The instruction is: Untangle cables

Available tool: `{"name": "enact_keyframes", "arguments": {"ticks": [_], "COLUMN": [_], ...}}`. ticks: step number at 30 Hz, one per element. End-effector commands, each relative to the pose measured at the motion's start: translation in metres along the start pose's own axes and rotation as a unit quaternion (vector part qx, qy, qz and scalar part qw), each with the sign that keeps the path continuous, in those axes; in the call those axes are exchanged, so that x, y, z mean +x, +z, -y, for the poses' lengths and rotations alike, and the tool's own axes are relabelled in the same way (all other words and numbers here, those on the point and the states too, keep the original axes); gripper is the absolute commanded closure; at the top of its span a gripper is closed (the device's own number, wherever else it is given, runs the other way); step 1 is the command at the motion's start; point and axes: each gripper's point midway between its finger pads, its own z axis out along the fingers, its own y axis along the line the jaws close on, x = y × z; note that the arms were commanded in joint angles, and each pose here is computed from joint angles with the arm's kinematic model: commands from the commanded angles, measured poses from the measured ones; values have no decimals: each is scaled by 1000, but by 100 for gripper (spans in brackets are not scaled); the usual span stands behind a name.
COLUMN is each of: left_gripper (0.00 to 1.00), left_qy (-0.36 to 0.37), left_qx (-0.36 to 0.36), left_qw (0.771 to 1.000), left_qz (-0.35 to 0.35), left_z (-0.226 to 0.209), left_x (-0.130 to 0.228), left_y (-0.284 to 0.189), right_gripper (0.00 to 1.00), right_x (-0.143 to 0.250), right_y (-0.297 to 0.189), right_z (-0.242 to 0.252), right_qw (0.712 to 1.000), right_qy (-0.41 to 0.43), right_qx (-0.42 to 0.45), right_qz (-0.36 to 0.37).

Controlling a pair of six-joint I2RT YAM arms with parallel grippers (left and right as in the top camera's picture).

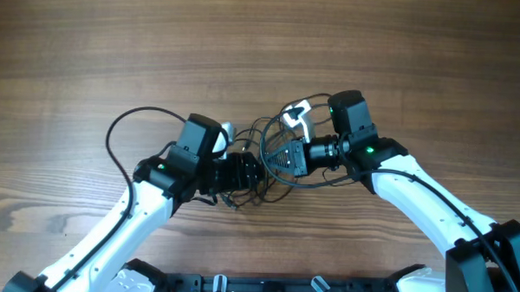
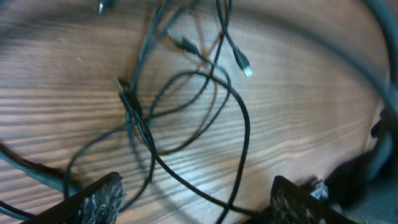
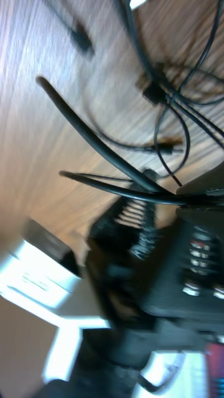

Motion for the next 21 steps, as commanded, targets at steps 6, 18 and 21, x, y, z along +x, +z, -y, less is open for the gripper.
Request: {"name": "enact_keyframes", "arguments": {"ticks": [6,18,21], "left_gripper": [22,23,24], "left_qy": [66,72,81], "left_qx": [21,63,66], "left_qw": [997,995,994], "left_qz": [-16,-18,-23], "left_z": [13,28,31], "left_x": [7,4,7], "left_y": [7,4,9], "right_gripper": [96,96,96], "right_x": [-28,-27,-29], "right_y": [-4,-6,-5], "right_z": [24,35,26], "right_qw": [991,982,986], "right_qy": [89,138,127], "right_qx": [75,101,79], "right_qz": [71,82,79]}}
